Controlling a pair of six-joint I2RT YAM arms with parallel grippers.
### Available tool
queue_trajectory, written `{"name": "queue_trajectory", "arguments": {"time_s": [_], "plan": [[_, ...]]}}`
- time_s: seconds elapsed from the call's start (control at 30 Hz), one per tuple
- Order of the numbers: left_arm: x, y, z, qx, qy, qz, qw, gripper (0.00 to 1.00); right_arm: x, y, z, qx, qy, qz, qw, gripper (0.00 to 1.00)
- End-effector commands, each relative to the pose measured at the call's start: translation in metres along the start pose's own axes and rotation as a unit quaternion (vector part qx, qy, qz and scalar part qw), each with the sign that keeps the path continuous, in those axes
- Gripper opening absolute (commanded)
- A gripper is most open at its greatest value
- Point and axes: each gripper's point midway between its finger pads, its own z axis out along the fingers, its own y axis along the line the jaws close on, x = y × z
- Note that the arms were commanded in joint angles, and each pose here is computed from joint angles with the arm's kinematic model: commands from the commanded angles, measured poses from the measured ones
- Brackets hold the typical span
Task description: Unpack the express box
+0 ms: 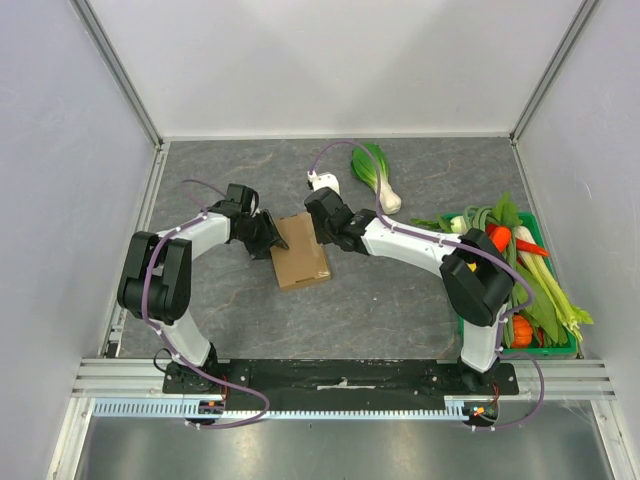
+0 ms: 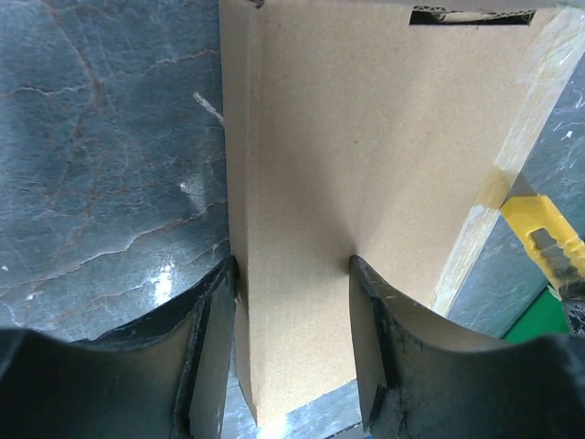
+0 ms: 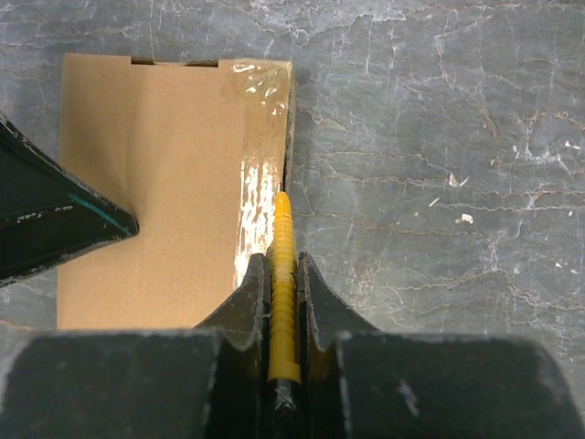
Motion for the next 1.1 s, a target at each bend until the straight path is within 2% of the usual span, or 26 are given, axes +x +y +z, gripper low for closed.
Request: {"name": "queue_trajectory", "arguments": {"time_s": [0.0,0.8,0.97,1.03,1.07], "plan": [[0.020,0.028,0.017,-0.044,0.031,-0.053,0.997,0.02,0.008,0.012,-0.022,-0.030,0.049,-0.001,0.998,0.00],[0.021,0.030,0.030,-0.046,0.029,-0.131,0.990,0.02,0.039,0.009,-0.066,-0.068,0.119,-0.009,0.991,0.00],[0.021,0.021,0.031,-0.024,0.037,-0.122,0.992,0.02,0.040,0.009,-0.060,-0.062,0.121,-0.013,0.991,0.00],[0.023,0.013,0.029,0.001,0.049,-0.107,0.993,0.02,0.029,0.010,-0.054,-0.055,0.100,-0.016,0.993,0.00],[0.024,0.010,0.029,0.008,0.053,-0.101,0.993,0.14,0.029,0.010,-0.048,-0.051,0.099,-0.019,0.994,0.00]]}}
